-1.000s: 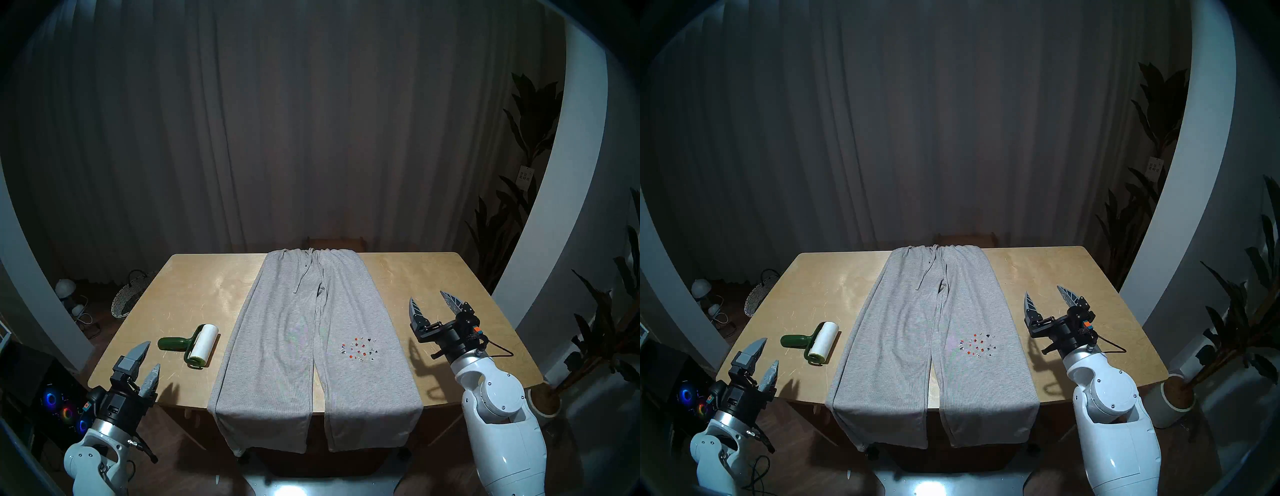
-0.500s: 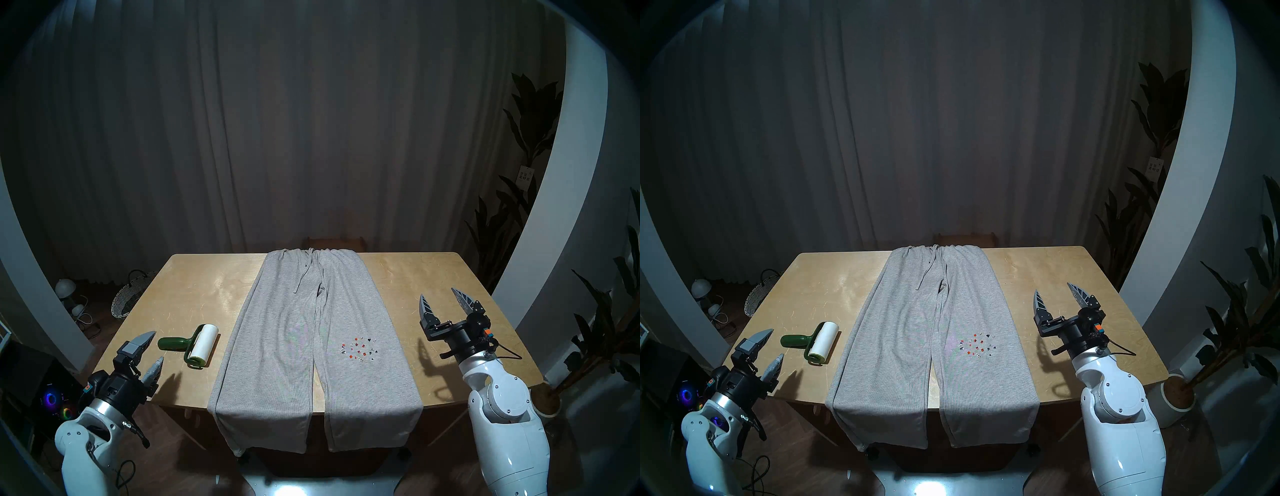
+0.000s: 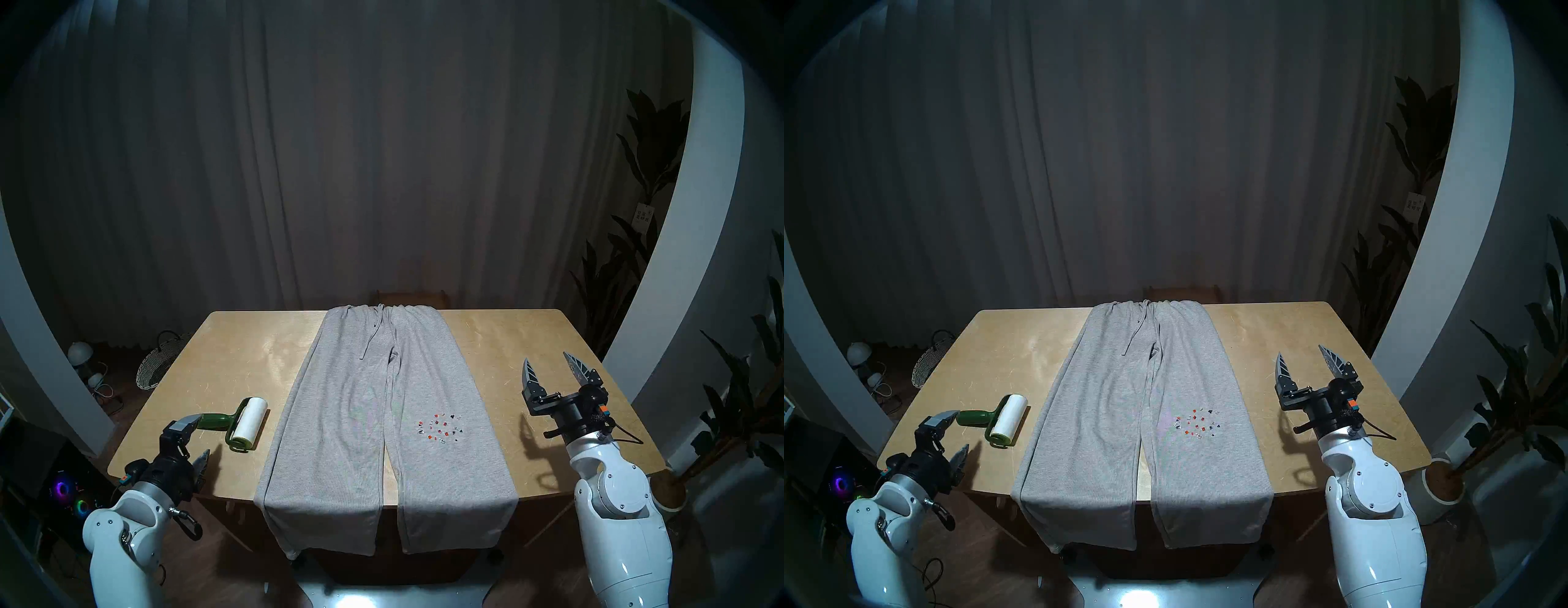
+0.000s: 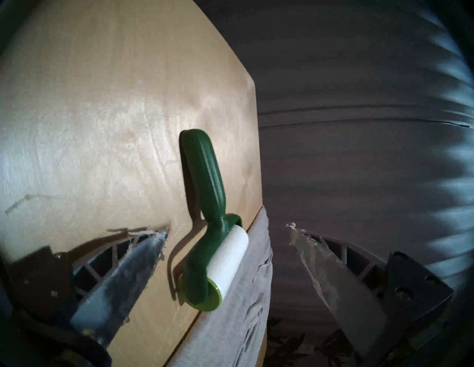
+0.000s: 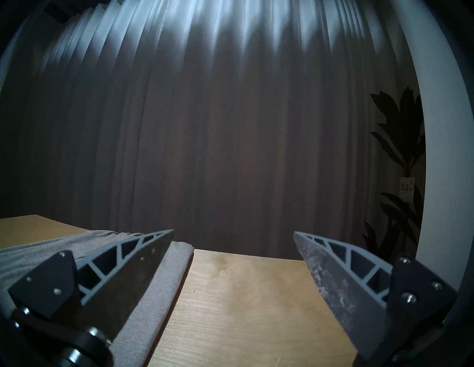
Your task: Remove lint and debris from pants with a lint roller
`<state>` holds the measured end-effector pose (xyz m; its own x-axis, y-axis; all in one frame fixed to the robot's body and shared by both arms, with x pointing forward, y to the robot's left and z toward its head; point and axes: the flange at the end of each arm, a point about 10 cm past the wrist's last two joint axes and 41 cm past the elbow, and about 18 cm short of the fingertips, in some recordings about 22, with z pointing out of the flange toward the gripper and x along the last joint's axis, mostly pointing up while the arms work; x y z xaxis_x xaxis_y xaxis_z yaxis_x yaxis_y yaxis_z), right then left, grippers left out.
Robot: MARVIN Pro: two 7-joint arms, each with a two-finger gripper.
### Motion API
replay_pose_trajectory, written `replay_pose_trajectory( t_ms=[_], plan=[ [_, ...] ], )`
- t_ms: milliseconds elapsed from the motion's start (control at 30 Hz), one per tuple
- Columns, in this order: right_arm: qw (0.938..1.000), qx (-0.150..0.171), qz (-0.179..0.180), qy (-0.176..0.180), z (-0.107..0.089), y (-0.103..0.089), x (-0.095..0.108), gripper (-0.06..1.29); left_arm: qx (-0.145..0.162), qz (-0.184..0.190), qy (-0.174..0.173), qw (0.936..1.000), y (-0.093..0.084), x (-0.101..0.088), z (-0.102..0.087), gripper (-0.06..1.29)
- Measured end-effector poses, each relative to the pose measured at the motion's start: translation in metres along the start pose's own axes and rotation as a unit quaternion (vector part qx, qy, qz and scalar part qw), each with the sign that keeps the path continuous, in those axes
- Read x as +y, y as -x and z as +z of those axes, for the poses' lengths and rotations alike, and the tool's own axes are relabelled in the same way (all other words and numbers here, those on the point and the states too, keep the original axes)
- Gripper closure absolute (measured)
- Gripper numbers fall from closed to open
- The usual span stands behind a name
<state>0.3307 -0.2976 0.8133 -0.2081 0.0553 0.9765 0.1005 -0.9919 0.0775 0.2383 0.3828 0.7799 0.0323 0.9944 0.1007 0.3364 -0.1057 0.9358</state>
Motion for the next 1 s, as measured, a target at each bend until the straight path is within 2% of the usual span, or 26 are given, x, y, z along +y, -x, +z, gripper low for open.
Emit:
replay_pose_trajectory(
  t_ms=[300, 667, 1000],
  plan=[
    [1.0, 0.002, 0.008, -0.005, -0.001, 0.0, 0.001, 0.0, 0.015, 0.001, -0.015, 0.9998, -0.001, 0.006, 0.008, 0.0],
    [0.9998, -0.001, 0.019, -0.005, -0.008, 0.001, 0.001, 0.0, -0.002, 0.003, -0.02, 0.9998, 0.007, 0.006, 0.023, 0.0],
    [0.9993, -0.005, 0.029, 0.021, -0.019, 0.002, 0.003, 0.0, 0.003, 0.007, -0.008, 0.9999, 0.006, 0.008, 0.04, 0.01]
  ],
)
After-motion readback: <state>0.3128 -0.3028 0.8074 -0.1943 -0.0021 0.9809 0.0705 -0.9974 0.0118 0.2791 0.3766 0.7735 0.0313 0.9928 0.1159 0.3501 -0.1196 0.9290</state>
